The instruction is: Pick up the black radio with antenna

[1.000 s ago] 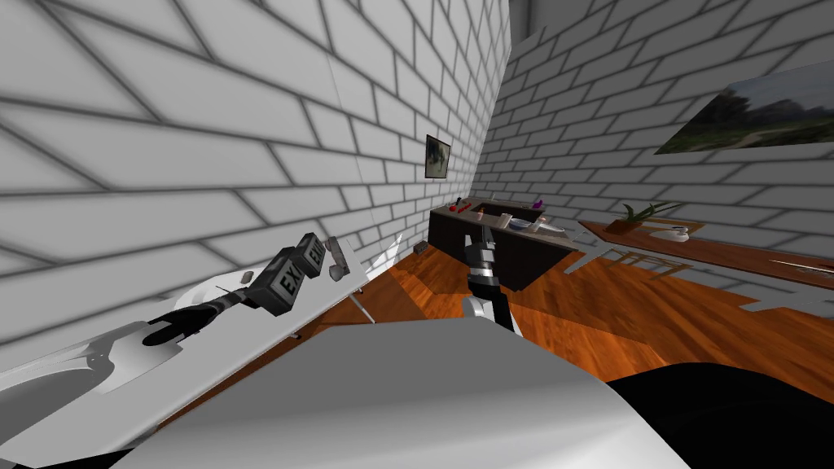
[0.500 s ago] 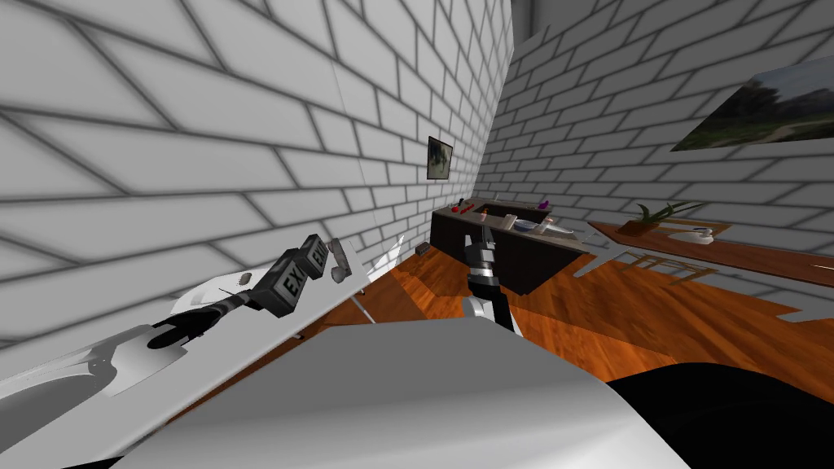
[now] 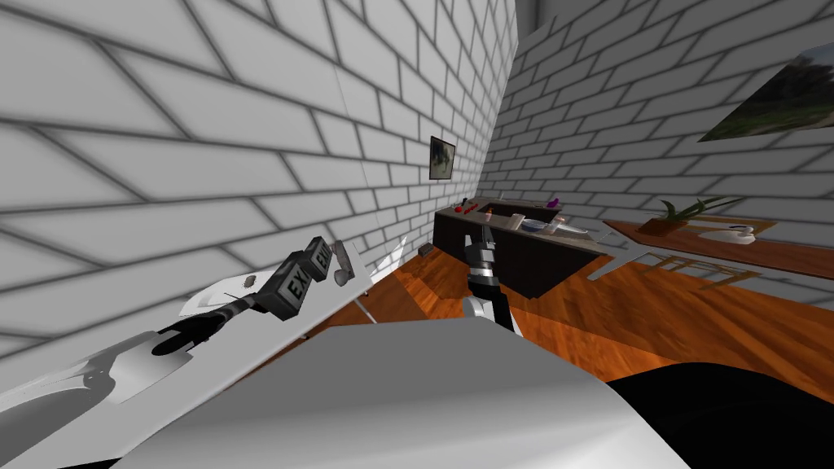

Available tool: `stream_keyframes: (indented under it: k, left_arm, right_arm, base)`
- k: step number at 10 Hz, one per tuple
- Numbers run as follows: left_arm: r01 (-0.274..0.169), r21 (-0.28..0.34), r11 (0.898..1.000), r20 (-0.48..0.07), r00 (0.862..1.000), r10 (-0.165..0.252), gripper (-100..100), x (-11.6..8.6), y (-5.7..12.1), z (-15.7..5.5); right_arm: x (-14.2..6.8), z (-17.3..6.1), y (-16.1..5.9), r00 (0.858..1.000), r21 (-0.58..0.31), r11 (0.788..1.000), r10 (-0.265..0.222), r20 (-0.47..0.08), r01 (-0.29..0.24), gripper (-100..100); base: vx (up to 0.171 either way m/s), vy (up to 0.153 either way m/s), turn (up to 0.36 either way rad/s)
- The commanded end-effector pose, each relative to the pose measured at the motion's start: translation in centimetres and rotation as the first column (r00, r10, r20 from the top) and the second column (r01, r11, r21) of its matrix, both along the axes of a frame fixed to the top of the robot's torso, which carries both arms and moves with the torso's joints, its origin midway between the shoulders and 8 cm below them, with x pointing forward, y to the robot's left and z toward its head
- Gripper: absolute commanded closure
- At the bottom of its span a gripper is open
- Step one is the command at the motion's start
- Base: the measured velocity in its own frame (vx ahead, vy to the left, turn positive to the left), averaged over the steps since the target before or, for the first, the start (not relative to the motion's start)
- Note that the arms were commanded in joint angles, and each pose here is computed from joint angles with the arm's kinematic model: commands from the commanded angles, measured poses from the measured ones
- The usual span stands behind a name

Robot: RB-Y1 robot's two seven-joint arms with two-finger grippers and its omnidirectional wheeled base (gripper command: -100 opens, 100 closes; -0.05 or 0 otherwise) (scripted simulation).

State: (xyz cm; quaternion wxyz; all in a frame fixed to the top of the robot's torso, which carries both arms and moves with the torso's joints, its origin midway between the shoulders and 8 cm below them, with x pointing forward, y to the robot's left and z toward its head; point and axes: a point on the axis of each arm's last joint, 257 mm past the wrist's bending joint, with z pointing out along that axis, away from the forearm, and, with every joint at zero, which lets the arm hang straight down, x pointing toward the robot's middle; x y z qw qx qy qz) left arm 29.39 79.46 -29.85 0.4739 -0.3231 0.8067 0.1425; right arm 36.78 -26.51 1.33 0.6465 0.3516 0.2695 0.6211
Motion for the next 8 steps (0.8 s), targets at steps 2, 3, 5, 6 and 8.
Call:
stream_keyframes:
  k: [2, 3, 5, 6, 8]
  left_arm:
    - [0.037, -0.023, 0.999, -0.007, 0.999, -0.037, 100, 0.2, -1.8, -1.0]
    - [0.022, -0.022, 1.0, -0.015, 1.0, -0.023, 100, -1.0, -2.2, -1.8]
    - [0.042, -0.036, 0.998, -0.02, 0.999, -0.043, 100, -1.3, -3.2, -2.2]
    - [0.05, -0.039, 0.998, -0.016, 0.999, -0.05, 100, -1.0, -3.5, -2.2]
    - [0.038, -0.034, 0.999, -0.02, 0.999, -0.039, 100, -1.7, -3.9, -2.7]
  right_arm:
    - [0.0, 0.0, 0.0, 1.0, 0.0, 1.0, 0.0, 0.0, 0.0, 0]
    - [0.0, 0.0, 0.0, 1.0, 0.0, 1.0, 0.0, 0.0, 0.0, 0]
    - [0.0, 0.0, 0.0, 1.0, 0.0, 1.0, 0.0, 0.0, 0.0, 0]
    - [0.0, 0.0, 0.0, 1.0, 0.0, 1.0, 0.0, 0.0, 0.0, 0]
    - [0.0, 0.0, 0.0, 1.0, 0.0, 1.0, 0.0, 0.0, 0.0, 0]
  base:
    - [0.003, 0.007, 0.001]
    - [0.067, 0.038, 0.1]
    - [0.066, 0.036, 0.057]
    - [0.006, 0.003, -0.01]
    - [0.027, 0.017, 0.053]
